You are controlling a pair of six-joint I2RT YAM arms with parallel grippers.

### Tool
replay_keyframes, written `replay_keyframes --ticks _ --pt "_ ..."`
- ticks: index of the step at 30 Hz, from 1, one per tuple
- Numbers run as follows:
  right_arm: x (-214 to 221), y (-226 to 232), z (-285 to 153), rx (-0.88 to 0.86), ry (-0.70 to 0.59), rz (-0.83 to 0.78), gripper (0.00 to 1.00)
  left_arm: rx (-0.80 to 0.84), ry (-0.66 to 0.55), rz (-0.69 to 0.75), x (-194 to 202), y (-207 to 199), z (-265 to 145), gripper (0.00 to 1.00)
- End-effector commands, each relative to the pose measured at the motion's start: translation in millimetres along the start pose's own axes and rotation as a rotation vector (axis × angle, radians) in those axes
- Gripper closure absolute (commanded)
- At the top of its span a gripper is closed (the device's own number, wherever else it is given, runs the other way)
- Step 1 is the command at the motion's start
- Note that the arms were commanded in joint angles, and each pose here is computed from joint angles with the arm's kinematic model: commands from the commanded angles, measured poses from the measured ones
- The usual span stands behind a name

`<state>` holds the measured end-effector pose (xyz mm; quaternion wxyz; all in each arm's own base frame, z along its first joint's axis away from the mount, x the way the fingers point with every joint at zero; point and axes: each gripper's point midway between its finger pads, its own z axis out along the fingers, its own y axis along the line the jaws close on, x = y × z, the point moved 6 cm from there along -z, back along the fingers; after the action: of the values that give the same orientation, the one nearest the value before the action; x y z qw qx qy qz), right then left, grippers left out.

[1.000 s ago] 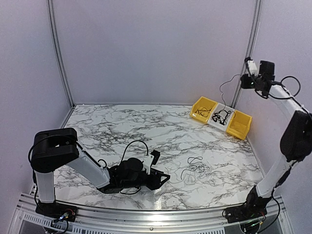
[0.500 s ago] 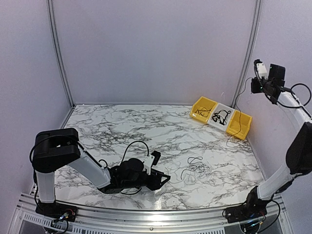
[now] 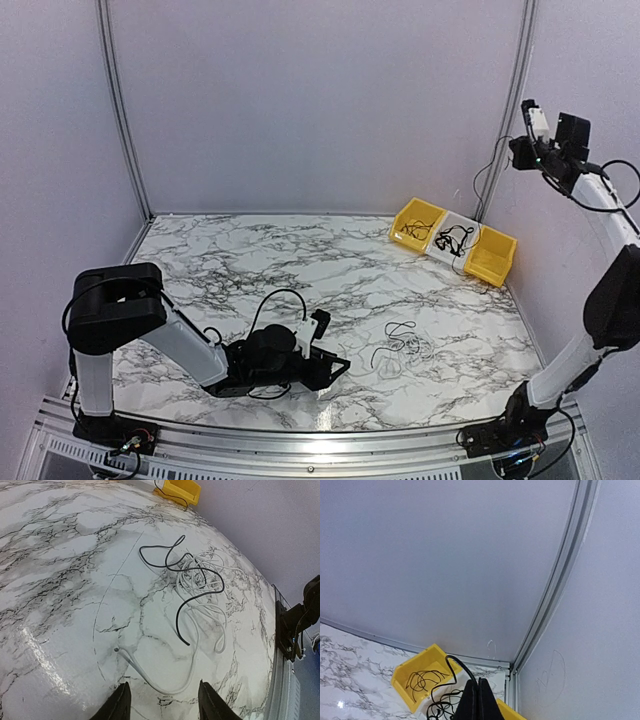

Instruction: Untangle the cables

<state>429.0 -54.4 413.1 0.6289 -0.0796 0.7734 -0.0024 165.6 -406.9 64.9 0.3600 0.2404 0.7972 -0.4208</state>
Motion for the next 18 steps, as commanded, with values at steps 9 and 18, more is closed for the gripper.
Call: replay_keyframes --ticks 9,18 --pt "-124 0 -28 -0.033 -0.362 0.009 1.00 -0.004 0.026 -0.007 3 1 8 0.52" --pt "-141 -18 9 0.026 -0.440 0.032 1.00 -0.008 0.024 -0.008 3 1 8 0.52"
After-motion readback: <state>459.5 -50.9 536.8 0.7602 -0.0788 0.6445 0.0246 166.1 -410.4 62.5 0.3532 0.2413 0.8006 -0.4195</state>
